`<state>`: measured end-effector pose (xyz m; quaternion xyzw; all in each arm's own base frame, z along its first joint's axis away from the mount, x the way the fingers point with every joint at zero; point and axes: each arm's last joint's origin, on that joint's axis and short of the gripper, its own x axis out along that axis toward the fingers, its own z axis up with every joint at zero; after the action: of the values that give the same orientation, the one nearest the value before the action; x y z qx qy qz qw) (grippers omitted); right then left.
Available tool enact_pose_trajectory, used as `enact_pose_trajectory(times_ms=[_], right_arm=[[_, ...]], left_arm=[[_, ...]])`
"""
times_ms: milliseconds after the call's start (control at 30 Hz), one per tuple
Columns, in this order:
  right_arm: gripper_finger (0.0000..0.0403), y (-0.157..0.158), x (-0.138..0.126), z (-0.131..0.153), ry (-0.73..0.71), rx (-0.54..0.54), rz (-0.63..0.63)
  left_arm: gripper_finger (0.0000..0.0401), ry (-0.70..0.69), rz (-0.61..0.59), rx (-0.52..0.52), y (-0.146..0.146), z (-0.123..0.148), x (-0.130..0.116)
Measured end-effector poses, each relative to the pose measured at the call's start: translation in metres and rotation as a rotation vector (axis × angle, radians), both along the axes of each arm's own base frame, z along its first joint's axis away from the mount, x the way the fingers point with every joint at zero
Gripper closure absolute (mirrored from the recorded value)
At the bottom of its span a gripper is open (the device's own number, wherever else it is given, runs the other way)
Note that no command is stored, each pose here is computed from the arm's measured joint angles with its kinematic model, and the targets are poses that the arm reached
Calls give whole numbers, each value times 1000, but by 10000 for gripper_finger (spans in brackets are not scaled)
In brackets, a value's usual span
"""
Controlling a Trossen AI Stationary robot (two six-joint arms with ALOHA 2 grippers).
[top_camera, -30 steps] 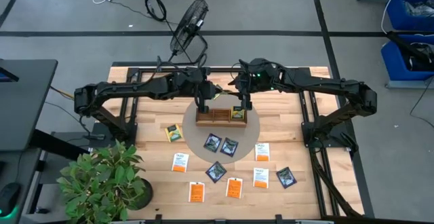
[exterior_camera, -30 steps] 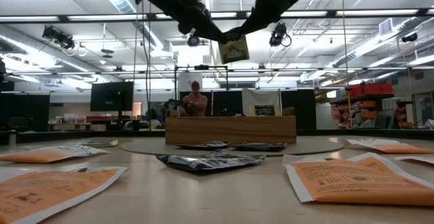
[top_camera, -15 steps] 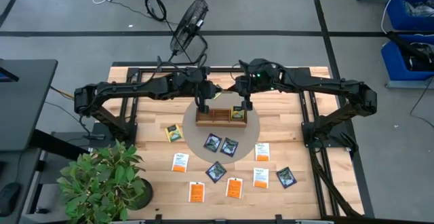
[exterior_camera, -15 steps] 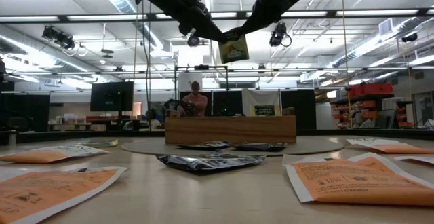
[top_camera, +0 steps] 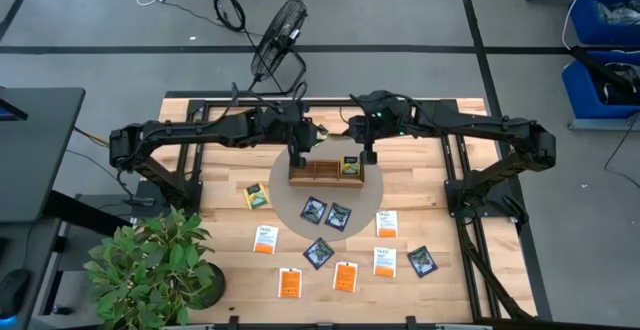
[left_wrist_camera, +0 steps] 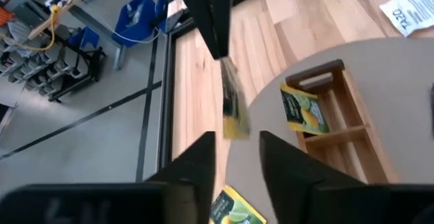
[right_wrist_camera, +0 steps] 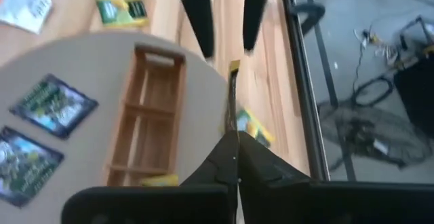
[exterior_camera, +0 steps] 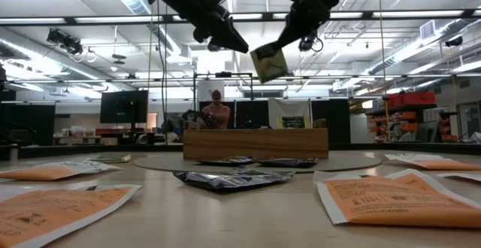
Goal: Pick & Place Tea
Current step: Put the yellow tea bag into the right section of the wooden organizer
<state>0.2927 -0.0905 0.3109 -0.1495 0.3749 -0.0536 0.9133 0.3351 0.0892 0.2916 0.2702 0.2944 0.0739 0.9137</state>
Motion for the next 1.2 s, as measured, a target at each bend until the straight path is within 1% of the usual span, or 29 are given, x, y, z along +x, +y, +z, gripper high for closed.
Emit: enact_pose_trajectory(times_ms=[167,300,367,433,500,600,633,700,800,933,1067,1200], right_arm=[[402,-2,-5,-4,53,38,-38],[402,0,-12,-9,128,59,-55],[402,0,-20,-8,125,55,-66],[403,0,-32,-4,70,41,-88],[403,2,-47,-2,-1,54,-117],[403,7,-66,-7,-168,124,-102],[403,9,-71,-11,-221,155,-78],[403,14,-79,-26,-281,212,-35],[403,18,-85,-53,-295,247,-33],[403,18,-88,-79,-315,260,-47],[403,16,-88,-89,-346,278,-32],[403,13,-84,-94,-344,301,-16]], left_arm=[[222,22,46,16,1,-1,-1],[200,36,76,27,2,-2,-2],[196,45,79,27,2,-3,-3],[196,54,82,21,2,-4,-3],[195,64,85,15,2,-5,-4],[195,65,89,10,2,-5,-4],[195,65,89,11,2,-5,-4],[195,69,84,17,2,-5,-4],[195,85,78,12,2,-6,-5],[195,107,76,7,2,-8,-6],[195,109,89,-14,2,-9,-7],[195,111,90,-18,1,-9,-7]])
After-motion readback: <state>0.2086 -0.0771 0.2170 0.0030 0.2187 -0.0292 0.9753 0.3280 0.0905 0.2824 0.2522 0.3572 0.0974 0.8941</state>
